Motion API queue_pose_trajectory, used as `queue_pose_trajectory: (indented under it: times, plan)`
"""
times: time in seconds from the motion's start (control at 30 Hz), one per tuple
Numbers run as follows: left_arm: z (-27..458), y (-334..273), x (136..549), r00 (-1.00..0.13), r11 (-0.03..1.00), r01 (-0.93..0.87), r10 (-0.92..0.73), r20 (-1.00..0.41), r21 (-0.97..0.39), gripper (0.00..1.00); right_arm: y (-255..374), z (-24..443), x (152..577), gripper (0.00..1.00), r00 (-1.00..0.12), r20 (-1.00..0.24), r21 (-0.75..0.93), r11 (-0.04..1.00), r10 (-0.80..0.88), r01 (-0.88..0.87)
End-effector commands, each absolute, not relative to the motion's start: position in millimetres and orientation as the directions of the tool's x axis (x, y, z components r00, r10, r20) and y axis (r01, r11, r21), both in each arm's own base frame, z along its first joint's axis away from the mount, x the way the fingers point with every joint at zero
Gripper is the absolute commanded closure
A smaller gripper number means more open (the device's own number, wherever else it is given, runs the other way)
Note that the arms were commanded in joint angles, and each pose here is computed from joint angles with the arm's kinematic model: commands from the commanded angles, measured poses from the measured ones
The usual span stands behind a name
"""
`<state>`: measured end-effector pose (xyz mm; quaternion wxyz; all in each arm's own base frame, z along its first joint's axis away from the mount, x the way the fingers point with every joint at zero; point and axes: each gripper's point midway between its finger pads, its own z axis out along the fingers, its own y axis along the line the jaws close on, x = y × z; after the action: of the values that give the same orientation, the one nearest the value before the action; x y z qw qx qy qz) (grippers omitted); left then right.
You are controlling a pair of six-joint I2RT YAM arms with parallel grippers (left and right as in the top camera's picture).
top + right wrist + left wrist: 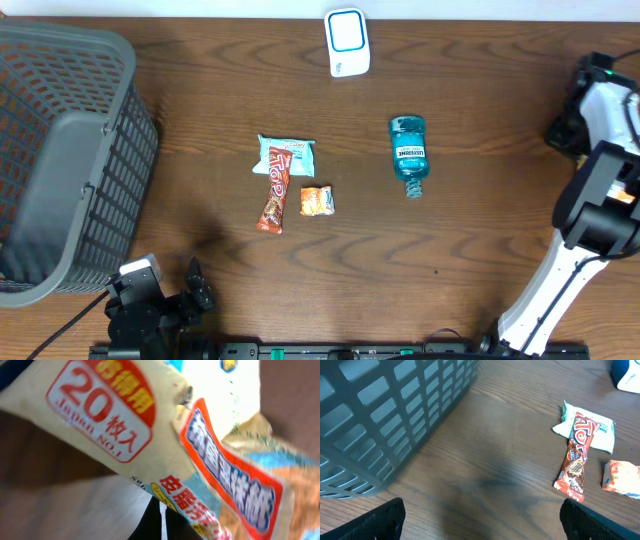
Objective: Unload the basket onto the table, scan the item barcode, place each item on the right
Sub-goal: 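Move the right gripper to the blue Listerine bottle and grasp it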
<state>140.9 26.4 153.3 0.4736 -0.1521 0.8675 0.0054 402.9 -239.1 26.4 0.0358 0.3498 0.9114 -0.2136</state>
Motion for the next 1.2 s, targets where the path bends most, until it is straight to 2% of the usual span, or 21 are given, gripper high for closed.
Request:
queue_pose_trajectory:
  times: [0.0, 0.07, 0.13, 0.23, 0.3, 0.47, 0.6, 0.77, 0.9, 1.0, 1.03, 1.17]
  plan:
    - [152, 27, 141, -0.506, 0.953, -0.274, -0.258, -0.823, -0.130, 0.01, -245, 46, 403, 0.99, -0.756, -0.250, -0.376, 0.659, 0.605, 0.652]
    - [152, 27, 141, -0.506, 0.953, -0.274, -0.258, -0.823, -0.130, 0.01, -242, 60, 407, 0.99, -0.752, -0.281, -0.363, 0.659, 0.596, 0.659]
    - [152, 27, 141, -0.506, 0.953, -0.274, -0.258, -0.823, -0.130, 0.01, -237, 80, 414, 0.91, -0.746, -0.326, -0.341, 0.664, 0.581, 0.666]
    - [152, 27, 141, -0.506, 0.953, -0.274, -0.258, -0.823, -0.130, 0.01, -220, 112, 427, 0.68, -0.731, -0.391, -0.259, 0.695, 0.559, 0.671]
    - [152, 27, 141, -0.506, 0.953, -0.274, -0.258, -0.823, -0.130, 0.01, -202, 136, 437, 0.60, -0.721, -0.429, -0.177, 0.732, 0.544, 0.658]
    - [152, 27, 141, -0.506, 0.953, -0.274, -0.258, -0.823, -0.130, 0.01, -150, 191, 450, 0.57, -0.705, -0.503, -0.018, 0.809, 0.500, 0.587]
    - [152, 27, 141, -0.506, 0.953, -0.274, -0.258, -0.823, -0.130, 0.01, -106, 217, 455, 0.53, -0.721, -0.528, 0.052, 0.865, 0.448, 0.499]
    - [152, 27, 141, -0.506, 0.953, -0.274, -0.258, -0.823, -0.130, 0.01, -42, 222, 451, 0.47, -0.783, -0.503, 0.065, 0.920, 0.365, 0.387]
    - [152, 27, 141, -0.506, 0.953, -0.274, -0.258, -0.823, -0.130, 0.01, -2, 216, 447, 0.27, -0.831, -0.476, 0.044, 0.951, 0.289, 0.305]
    - [152, 27, 141, -0.506, 0.953, -0.274, -0.258, -0.823, -0.130, 0.01, 22, 215, 446, 0.05, -0.845, -0.476, 0.043, 0.966, 0.244, 0.255]
    - [152, 27, 141, -0.506, 0.953, -0.274, -0.258, -0.823, -0.130, 0.01, 28, 215, 446, 0.01, -0.848, -0.475, 0.044, 0.969, 0.234, 0.242]
    - [152, 27, 141, -0.506, 0.953, -0.274, -0.258, -0.823, -0.130, 0.01, 51, 212, 442, 0.02, -0.866, -0.463, 0.045, 0.981, 0.189, 0.190]
